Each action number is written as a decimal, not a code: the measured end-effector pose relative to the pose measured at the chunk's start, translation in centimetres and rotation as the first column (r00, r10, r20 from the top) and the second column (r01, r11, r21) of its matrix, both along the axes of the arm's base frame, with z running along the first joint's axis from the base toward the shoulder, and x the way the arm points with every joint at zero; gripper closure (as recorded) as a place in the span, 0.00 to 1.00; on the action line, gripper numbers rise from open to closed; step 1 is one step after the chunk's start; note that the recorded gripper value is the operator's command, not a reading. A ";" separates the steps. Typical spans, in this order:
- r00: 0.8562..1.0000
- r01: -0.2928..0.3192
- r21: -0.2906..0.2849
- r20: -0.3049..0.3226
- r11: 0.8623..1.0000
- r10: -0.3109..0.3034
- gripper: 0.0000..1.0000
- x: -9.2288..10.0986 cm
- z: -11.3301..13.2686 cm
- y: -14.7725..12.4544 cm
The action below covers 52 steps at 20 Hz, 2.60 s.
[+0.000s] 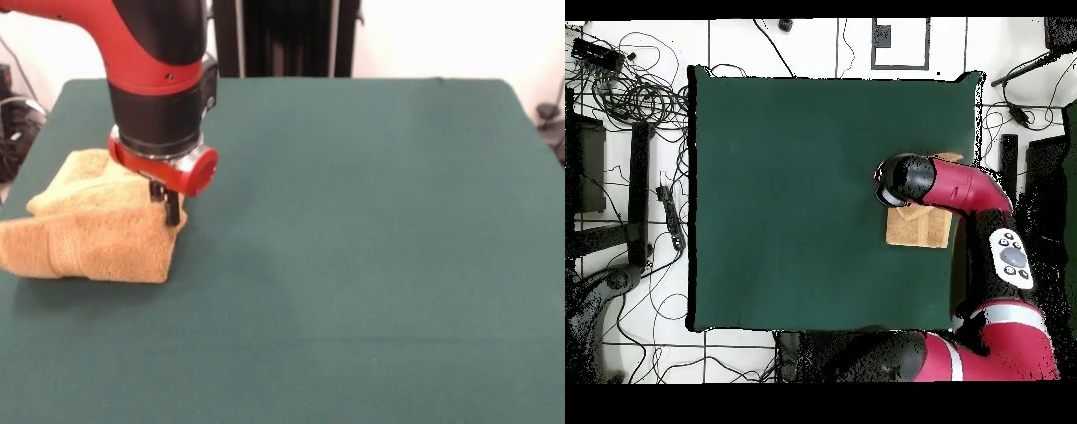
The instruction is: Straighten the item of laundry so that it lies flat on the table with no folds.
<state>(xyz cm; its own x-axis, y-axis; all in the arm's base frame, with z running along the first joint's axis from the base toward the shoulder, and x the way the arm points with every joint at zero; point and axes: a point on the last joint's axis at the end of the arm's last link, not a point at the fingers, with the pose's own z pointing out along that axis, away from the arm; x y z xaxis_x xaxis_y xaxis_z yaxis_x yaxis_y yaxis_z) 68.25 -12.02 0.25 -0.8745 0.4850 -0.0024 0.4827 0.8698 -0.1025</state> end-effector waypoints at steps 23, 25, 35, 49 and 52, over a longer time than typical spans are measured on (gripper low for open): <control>0.991 0.100 0.047 -0.096 0.994 -0.095 1.00 -17.8 2.5 -7.0; 0.991 0.087 0.056 -0.102 0.995 -0.081 1.00 -18.3 2.3 -6.8; 0.995 0.034 0.068 -0.094 0.997 -0.028 1.00 -17.9 1.7 -5.8; 0.968 0.054 0.090 -0.250 0.995 -0.030 1.00 -13.8 -3.6 -8.7; 0.943 0.077 0.104 -0.330 0.992 -0.038 1.00 -12.9 -3.9 -9.2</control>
